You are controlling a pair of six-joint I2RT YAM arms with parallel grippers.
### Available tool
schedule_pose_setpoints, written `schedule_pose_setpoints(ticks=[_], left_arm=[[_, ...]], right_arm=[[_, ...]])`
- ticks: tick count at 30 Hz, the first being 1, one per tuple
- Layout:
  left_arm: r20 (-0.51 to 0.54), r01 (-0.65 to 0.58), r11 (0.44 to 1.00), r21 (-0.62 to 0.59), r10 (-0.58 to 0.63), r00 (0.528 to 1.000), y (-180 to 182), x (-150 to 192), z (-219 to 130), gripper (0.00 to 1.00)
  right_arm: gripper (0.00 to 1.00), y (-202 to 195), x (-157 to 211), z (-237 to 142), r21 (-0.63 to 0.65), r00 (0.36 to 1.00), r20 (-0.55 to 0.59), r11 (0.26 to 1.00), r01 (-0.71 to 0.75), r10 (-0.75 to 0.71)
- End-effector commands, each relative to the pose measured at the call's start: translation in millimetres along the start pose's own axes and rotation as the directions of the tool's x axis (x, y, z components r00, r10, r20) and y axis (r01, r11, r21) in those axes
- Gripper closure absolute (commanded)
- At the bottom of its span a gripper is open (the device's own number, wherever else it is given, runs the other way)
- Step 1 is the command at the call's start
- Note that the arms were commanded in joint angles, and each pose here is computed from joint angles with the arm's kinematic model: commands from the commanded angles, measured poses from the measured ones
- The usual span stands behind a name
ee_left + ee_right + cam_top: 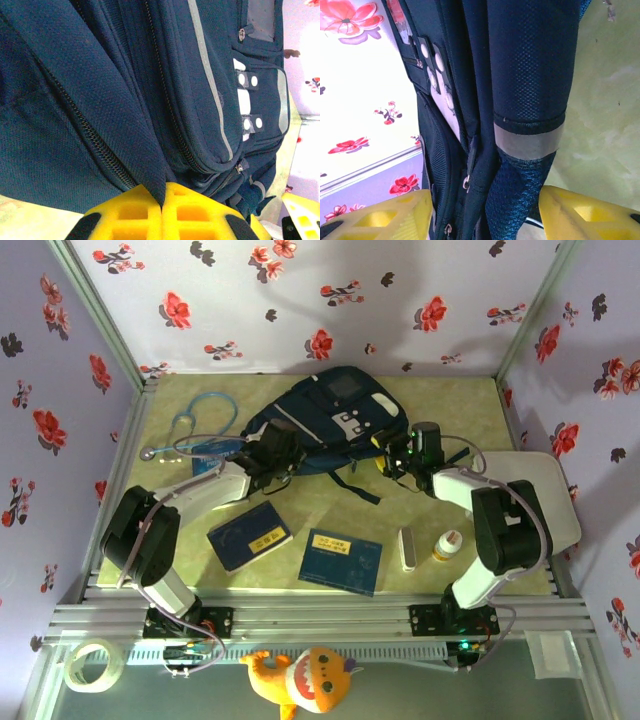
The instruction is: Pack the student bag
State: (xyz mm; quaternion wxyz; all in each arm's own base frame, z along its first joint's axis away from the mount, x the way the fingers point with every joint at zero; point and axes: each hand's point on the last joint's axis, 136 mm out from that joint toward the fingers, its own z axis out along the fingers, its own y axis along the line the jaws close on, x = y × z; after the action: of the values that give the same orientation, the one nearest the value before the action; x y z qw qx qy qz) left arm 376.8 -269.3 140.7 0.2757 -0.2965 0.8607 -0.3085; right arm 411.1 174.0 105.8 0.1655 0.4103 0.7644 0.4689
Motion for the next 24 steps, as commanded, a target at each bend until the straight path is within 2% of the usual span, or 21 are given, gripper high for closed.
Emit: schedule_pose_setpoints(ticks=[1,4,10,13,18,21,24], left_arm=[[0.034,-0.030,0.988,0.150,0.026,0.999,-52,-18,-29,1.00],[0.033,-0.037,0.989,0.145,0.033,0.999,-50,-18,-30,1.00],[0.041,-0.057,0.991,0.118,0.053,0.998,-39,-21,-32,1.00],[0.058,-0.116,0.990,0.082,0.111,0.992,-32,-25,-36,0.84],[0.056,-0.276,0.957,0.086,0.272,0.961,-38,-16,-47,0.54],[0.033,-0.357,0.929,0.104,0.355,0.934,-41,4,-53,0.46],[0.005,-0.437,0.888,0.143,0.441,0.897,-43,33,-56,0.44]], right_arm=[[0.41,-3,2,11,0.006,0.999,-0.038,1.000,-0.019,0.019],[0.46,0,1,18,0.009,0.999,-0.051,1.000,-0.005,0.005],[0.82,15,0,18,-0.033,0.999,-0.051,0.999,0.017,-0.019],[0.92,37,2,5,-0.092,0.999,-0.027,0.995,0.037,-0.040],[0.98,70,-1,-27,-0.161,0.997,0.055,0.985,0.060,-0.052],[0.98,76,-4,-40,-0.162,0.994,0.101,0.985,0.058,-0.042],[0.98,77,-5,-48,-0.163,0.992,0.123,0.986,0.047,-0.027]])
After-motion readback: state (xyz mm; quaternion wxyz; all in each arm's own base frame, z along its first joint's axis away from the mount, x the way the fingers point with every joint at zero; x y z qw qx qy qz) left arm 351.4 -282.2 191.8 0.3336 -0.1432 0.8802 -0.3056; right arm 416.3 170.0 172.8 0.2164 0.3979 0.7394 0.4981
